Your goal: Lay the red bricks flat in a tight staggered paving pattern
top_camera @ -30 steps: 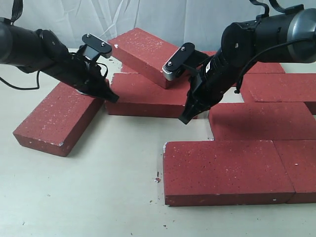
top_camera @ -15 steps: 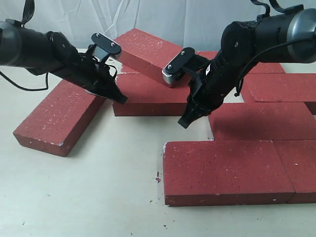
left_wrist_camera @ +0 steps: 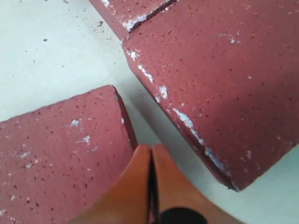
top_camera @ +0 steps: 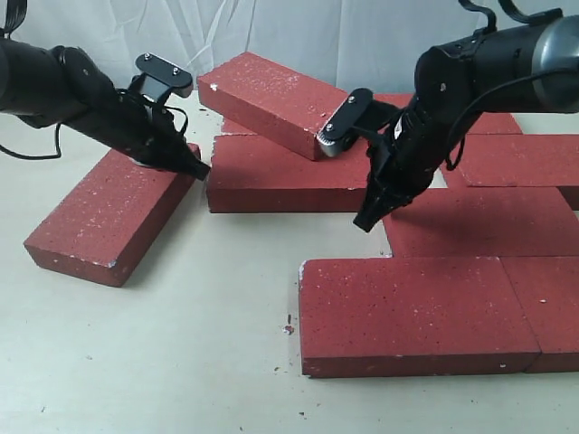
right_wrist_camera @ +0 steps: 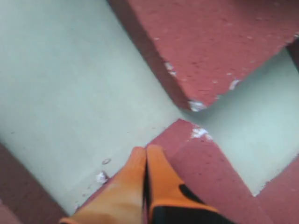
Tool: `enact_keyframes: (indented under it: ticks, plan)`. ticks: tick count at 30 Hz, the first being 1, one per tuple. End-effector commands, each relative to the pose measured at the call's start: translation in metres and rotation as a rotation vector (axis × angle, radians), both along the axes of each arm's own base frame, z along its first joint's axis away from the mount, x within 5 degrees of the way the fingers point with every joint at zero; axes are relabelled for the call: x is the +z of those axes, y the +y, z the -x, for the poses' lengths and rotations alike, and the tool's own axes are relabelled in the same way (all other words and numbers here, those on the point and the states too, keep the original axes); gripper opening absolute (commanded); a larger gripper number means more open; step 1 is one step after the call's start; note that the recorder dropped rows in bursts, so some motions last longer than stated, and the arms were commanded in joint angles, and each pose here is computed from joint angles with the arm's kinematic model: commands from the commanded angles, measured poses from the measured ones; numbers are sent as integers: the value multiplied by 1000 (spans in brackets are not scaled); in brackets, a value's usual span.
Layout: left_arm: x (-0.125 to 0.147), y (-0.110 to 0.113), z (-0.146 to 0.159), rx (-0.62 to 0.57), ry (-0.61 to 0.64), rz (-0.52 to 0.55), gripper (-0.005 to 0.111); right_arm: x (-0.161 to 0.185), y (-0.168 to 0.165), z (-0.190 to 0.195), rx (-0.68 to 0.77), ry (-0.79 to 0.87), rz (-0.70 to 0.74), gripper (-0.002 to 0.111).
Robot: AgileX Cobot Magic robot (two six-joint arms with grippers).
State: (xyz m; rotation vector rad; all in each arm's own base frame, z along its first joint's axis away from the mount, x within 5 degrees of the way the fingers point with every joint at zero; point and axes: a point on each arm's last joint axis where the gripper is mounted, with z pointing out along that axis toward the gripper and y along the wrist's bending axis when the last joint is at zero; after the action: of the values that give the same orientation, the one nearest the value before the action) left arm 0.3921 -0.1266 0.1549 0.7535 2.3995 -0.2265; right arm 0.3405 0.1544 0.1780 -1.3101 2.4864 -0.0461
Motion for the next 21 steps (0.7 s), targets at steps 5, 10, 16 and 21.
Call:
enact_keyframes:
  ticks: [5,10,16,21]
  plan:
    - [-6,-16,-2,-19,-22,-6,0,9,-40,-26,-241,-87,-158,-1]
    - [-10,-21,0,-29,-20,-9,0,9,-43,-28,-256,-84,-163,-1]
    - [-10,-23,0,-34,-24,-11,0,9,-43,-28,-260,-86,-169,-1]
    - [-10,-25,1,-28,-20,3,0,9,-43,-28,-261,-85,-171,-1]
